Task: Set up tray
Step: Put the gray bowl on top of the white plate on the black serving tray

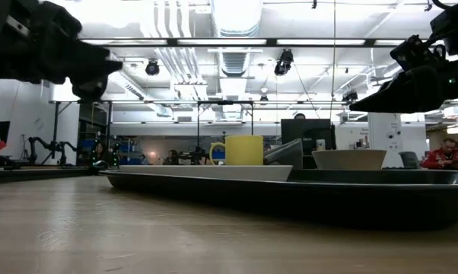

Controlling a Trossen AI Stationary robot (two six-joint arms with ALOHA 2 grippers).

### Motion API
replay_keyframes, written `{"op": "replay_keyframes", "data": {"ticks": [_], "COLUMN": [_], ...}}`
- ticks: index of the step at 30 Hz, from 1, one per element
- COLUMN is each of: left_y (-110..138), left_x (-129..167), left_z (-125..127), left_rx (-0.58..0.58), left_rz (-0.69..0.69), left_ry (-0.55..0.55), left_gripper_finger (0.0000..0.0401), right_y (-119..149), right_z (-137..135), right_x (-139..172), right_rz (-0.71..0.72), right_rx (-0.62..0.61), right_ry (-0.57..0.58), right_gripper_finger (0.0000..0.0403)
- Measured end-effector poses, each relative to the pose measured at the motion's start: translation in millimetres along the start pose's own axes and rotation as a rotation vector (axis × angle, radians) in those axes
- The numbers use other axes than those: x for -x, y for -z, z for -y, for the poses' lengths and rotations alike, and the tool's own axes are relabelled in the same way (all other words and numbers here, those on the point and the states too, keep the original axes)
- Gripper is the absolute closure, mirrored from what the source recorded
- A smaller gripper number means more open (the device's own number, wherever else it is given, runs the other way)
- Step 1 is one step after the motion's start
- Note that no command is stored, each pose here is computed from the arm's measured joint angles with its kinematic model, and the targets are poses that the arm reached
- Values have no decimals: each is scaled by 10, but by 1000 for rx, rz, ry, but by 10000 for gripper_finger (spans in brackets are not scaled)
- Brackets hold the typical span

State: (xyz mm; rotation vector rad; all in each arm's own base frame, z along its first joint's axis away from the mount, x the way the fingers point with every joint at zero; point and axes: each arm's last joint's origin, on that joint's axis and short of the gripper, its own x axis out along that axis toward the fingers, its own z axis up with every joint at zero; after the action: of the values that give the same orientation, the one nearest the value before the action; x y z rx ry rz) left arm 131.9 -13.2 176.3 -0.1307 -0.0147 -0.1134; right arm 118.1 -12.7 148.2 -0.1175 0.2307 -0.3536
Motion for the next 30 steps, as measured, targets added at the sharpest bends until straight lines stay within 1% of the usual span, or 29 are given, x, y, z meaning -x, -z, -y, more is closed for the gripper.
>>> {"op": "replay_keyframes", "data": {"ticks": [5,7,18,30], "left_y": [-28,-27,-64,10], "left_x": [104,129,231,357], "left_z": [7,7,14,6], "left_rx": [-18,-19,-41,-60], "left_rz": [79,64,114,56], "left_ry": [12,9,16,9], "left_gripper_finger": [265,265,265,265], "right_y": [0,0,1,0], "right_z": [0,-1,-1,-1], "right_x": [0,0,0,0], "right_rz": [0,0,-1,0], "right_rx": [-2,-7,-17,-33], "right_ry": [0,-1,-2,-2], "right_gripper_finger": [195,195,195,195]}}
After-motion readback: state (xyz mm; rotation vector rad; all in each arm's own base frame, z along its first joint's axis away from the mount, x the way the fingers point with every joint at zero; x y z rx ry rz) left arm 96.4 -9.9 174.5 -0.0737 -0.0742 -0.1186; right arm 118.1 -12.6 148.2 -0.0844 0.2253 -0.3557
